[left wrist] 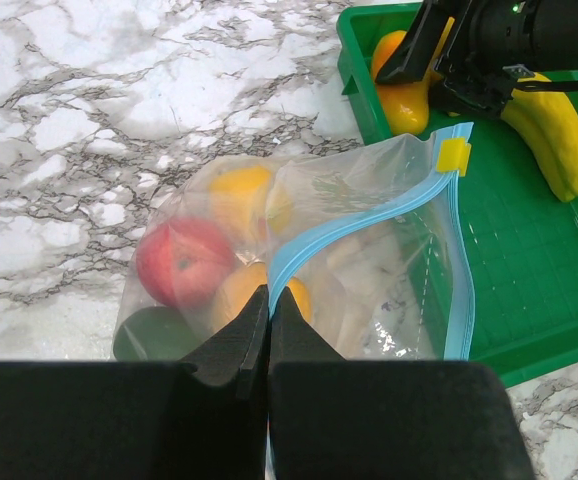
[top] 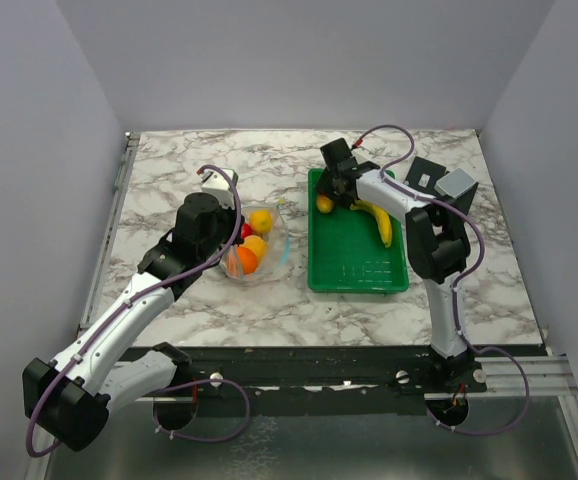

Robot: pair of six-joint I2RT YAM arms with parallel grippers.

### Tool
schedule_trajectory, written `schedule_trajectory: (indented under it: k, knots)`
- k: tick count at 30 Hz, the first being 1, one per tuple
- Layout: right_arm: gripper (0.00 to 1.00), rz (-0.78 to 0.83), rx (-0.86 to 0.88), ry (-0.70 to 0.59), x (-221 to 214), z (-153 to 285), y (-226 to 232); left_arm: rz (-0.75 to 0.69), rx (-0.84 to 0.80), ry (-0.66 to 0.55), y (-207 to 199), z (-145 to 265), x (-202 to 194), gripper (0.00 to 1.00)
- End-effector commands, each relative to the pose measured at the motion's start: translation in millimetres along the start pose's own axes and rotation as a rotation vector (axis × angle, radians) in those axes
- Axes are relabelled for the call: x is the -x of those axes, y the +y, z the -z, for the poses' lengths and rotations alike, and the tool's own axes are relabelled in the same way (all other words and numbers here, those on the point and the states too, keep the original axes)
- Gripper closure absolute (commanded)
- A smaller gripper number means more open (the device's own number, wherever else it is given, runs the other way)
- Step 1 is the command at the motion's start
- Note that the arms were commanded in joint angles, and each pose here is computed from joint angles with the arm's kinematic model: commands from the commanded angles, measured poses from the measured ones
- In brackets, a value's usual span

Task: Place the food in the zip-top bag and seal the zipper
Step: Pick up the fake fruit from the bin.

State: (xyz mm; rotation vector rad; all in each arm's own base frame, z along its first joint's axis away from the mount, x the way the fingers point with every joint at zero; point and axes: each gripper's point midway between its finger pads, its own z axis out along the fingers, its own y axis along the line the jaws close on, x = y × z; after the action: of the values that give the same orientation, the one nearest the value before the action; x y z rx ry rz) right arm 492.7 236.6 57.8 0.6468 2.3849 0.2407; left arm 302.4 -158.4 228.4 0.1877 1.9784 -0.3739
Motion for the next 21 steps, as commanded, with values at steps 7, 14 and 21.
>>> schedule_trajectory:
  k: [7,14,21]
  knots:
    - [0.53,-0.006,0.008,-0.01,1.3,-8.1,-3.5,-0.003,0.01,-0.004,2.6,-2.7,-1.1,1.0]
    - [0.71,0.008,0.052,-0.014,2.1,8.2,-3.2,-0.002,0.01,-0.002,2.6,-2.7,-1.5,1.0]
    - [0.75,0.029,0.102,-0.027,6.4,39.2,-7.7,-0.003,0.009,-0.002,2.3,-2.8,-1.1,1.0]
